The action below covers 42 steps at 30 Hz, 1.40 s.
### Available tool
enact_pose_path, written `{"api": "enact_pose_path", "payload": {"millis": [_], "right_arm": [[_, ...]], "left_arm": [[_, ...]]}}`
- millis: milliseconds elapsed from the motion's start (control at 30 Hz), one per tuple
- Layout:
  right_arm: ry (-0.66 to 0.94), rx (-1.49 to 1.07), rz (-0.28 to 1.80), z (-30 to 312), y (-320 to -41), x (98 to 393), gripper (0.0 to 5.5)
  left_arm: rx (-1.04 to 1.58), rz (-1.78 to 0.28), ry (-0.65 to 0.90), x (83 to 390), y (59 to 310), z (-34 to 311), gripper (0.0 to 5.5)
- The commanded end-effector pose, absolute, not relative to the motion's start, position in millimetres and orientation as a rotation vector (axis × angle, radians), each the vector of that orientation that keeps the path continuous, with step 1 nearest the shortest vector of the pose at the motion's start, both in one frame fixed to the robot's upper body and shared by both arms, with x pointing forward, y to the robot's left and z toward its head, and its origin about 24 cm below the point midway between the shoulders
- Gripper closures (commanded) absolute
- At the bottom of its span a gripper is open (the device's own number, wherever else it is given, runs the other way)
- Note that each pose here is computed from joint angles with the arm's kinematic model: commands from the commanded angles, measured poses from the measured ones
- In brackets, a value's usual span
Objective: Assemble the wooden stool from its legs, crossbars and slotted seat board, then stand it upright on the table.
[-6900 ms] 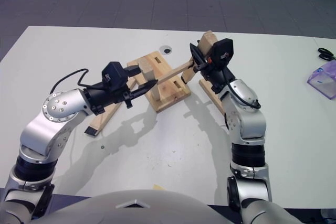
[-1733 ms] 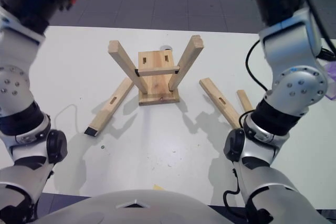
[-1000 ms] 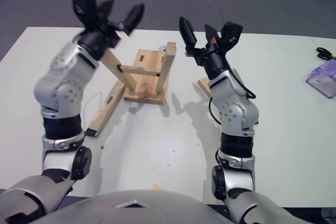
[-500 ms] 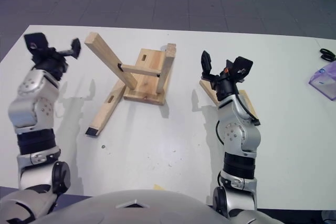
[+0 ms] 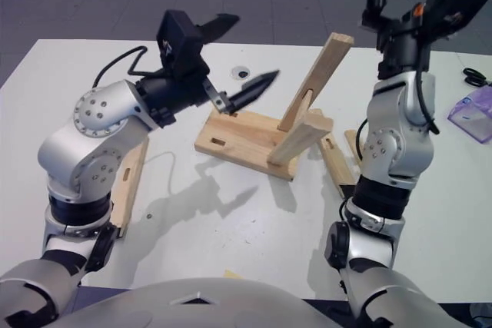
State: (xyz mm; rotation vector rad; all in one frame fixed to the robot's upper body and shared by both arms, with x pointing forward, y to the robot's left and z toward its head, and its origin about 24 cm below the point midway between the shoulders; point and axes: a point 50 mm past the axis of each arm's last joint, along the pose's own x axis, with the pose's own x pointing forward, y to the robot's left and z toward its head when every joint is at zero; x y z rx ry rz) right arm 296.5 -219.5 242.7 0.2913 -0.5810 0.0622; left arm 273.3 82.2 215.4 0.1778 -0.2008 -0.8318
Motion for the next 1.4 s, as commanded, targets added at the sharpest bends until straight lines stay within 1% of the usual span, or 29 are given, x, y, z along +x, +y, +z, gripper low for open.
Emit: {"api": "enact_pose_path", "payload": {"millis": [33,67,167,267,333,400,533,667,800,900,1067,1300,1367,1400], "right_arm": [[-0.572,0.38,0.453,257,-202,280,0.12],[-0.52,0.393,0.538,251,-203,276,0.12],[-0.307,0.408,0.766,224,-224,260,0.12],[-0.097,0.357,0.872,203,-248,243,0.12],[-0.03,0.353,0.91,199,-256,238,0.12],[0.029,0.358,0.962,195,-257,232,0.12],[0.057,0.43,1.024,191,-256,226,0.12],[0.14,0.39,1.105,178,-241,212,0.12],[0.228,0.297,1.134,167,-235,206,0.12],[0.231,0.249,1.116,166,-237,209,0.12],[0.192,0.229,1.154,175,-234,212,0.12],[-0.035,0.433,1.19,208,-235,216,0.12],[-0.046,0.468,1.19,209,-235,214,0.12],[-0.016,0.457,1.193,206,-233,212,0.12]], "left_arm": [[0.165,-0.635,-0.188,290,109,213,0.1],[0.155,-0.603,-0.188,293,114,213,0.1],[0.172,-0.54,-0.164,296,127,206,0.1],[0.153,-0.528,-0.138,295,133,200,0.1],[0.151,-0.531,-0.128,293,134,196,0.1],[0.142,-0.537,-0.115,292,133,192,0.1],[0.147,-0.56,-0.106,291,129,188,0.1],[0.144,-0.574,-0.101,290,128,188,0.1],[0.146,-0.579,-0.093,290,128,186,0.1],[0.143,-0.599,-0.094,289,123,186,0.1],[0.136,-0.606,-0.091,289,120,184,0.1],[0.14,-0.615,-0.082,289,117,180,0.1],[0.139,-0.616,-0.083,289,117,180,0.1],[0.143,-0.616,-0.081,289,117,180,0.1]]}}
